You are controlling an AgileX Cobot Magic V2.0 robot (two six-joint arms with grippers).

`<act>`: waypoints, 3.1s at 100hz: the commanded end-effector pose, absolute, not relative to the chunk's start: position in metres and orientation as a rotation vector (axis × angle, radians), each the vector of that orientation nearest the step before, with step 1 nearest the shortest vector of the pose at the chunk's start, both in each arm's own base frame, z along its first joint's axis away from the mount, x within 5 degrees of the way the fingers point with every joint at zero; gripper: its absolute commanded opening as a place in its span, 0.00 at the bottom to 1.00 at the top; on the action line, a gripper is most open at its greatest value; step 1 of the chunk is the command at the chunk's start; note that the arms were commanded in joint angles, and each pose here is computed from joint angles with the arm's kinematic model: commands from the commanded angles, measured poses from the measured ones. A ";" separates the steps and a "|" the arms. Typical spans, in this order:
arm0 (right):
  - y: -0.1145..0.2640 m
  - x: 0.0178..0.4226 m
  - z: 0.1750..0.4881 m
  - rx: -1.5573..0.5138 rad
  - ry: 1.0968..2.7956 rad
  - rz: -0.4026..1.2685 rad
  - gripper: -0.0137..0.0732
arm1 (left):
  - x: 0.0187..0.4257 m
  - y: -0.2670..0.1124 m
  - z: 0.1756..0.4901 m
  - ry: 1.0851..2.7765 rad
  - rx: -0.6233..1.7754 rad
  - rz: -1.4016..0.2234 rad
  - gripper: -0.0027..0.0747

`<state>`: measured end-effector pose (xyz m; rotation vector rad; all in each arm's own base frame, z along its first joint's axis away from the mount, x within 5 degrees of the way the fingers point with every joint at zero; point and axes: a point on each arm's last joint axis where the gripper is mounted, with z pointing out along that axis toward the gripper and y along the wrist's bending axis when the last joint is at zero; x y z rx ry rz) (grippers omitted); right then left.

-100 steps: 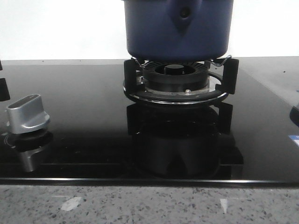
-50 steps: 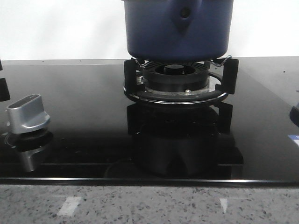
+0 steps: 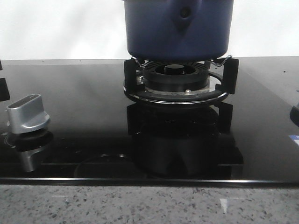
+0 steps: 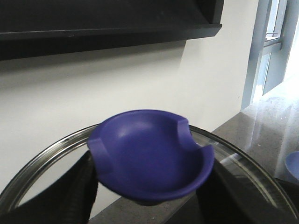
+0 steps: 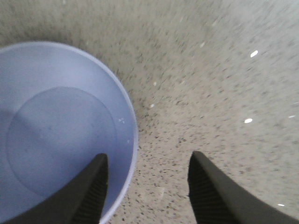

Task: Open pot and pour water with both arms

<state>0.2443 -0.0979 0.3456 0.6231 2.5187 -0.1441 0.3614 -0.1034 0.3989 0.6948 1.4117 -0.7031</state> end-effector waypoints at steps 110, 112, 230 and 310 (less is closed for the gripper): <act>-0.092 0.301 0.402 0.455 2.493 0.095 0.10 | 0.341 -0.101 0.437 1.284 0.686 -0.741 0.31; -0.090 0.302 0.406 0.443 2.488 0.096 0.10 | 0.341 -0.101 0.437 1.284 0.686 -0.741 0.31; 0.092 0.361 0.461 -0.192 1.982 0.280 0.10 | 0.351 -0.074 0.439 1.313 0.574 -0.662 0.31; 0.104 0.327 0.402 -0.258 1.304 0.226 0.10 | 0.349 -0.068 0.441 1.286 0.575 -0.693 0.31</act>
